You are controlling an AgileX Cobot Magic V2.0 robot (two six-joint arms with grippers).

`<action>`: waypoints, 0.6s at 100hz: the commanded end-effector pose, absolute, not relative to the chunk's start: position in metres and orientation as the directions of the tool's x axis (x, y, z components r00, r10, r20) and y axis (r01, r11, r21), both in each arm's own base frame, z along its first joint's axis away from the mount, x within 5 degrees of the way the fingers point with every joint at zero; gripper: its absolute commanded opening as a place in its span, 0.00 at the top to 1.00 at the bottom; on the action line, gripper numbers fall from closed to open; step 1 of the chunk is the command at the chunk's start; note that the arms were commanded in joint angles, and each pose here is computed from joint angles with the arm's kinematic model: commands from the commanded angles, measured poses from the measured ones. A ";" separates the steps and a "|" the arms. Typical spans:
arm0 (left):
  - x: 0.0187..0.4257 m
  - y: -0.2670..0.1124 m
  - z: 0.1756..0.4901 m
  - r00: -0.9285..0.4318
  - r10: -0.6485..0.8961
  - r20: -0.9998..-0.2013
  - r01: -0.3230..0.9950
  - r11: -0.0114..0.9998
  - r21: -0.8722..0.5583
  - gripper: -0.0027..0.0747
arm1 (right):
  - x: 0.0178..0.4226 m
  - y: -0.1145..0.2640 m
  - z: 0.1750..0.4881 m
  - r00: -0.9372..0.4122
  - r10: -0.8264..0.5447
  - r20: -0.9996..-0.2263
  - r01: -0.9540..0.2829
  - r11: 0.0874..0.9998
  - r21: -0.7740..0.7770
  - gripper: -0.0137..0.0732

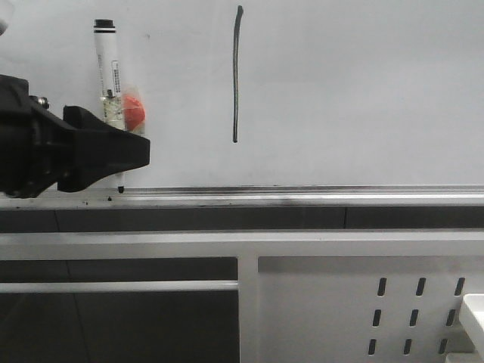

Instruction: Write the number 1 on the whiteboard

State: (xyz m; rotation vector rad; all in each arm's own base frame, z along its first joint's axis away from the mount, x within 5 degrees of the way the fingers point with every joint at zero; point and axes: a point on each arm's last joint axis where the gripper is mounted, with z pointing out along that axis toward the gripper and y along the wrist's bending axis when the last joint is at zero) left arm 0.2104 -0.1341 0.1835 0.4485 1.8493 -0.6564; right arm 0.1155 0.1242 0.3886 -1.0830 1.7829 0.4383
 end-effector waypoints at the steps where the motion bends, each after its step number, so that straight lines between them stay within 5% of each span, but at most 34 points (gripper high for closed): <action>1: 0.216 -0.135 0.206 -0.262 -0.128 -0.956 0.587 0.766 -0.263 0.53 | 0.117 0.123 0.406 -0.083 -0.411 -0.908 -0.803 0.567 -0.183 0.44; 50: 0.176 -0.118 0.192 -0.296 -0.105 -0.949 0.610 0.744 -0.273 0.53 | 0.113 0.121 0.400 -0.122 -0.461 -0.879 -0.822 0.543 -0.170 0.45; 60: 0.164 -0.114 0.192 -0.265 -0.127 -0.956 0.639 0.719 -0.273 0.53 | 0.110 0.118 0.397 -0.131 -0.473 -0.871 -0.827 0.537 -0.167 0.54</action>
